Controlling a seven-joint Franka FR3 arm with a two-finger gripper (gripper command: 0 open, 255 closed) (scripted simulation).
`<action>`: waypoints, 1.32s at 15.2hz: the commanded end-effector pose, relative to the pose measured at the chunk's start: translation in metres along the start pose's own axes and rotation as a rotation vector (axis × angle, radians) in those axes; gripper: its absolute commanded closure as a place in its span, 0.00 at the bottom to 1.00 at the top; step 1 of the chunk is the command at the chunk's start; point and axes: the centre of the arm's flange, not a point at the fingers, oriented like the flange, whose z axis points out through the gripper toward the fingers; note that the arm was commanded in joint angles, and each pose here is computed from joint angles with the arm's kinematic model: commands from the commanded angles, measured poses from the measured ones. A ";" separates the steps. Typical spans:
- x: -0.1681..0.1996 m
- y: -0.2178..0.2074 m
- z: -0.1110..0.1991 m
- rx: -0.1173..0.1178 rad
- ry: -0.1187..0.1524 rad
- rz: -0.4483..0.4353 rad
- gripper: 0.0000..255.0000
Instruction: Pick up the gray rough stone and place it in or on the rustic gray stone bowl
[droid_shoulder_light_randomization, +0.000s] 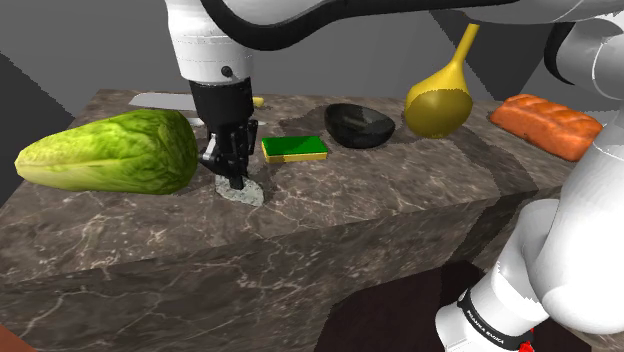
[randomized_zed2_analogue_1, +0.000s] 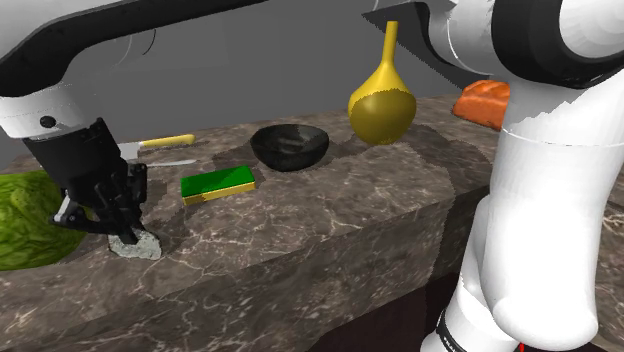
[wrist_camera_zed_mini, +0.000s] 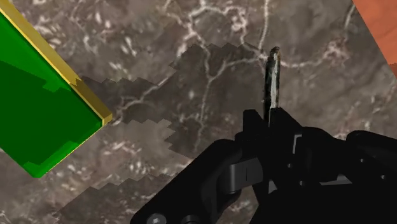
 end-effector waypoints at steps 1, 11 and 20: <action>-0.001 0.002 -0.007 -0.002 -0.007 0.003 1.00; -0.007 0.004 -0.060 -0.002 -0.007 0.003 1.00; -0.012 0.005 -0.107 -0.002 -0.007 0.003 1.00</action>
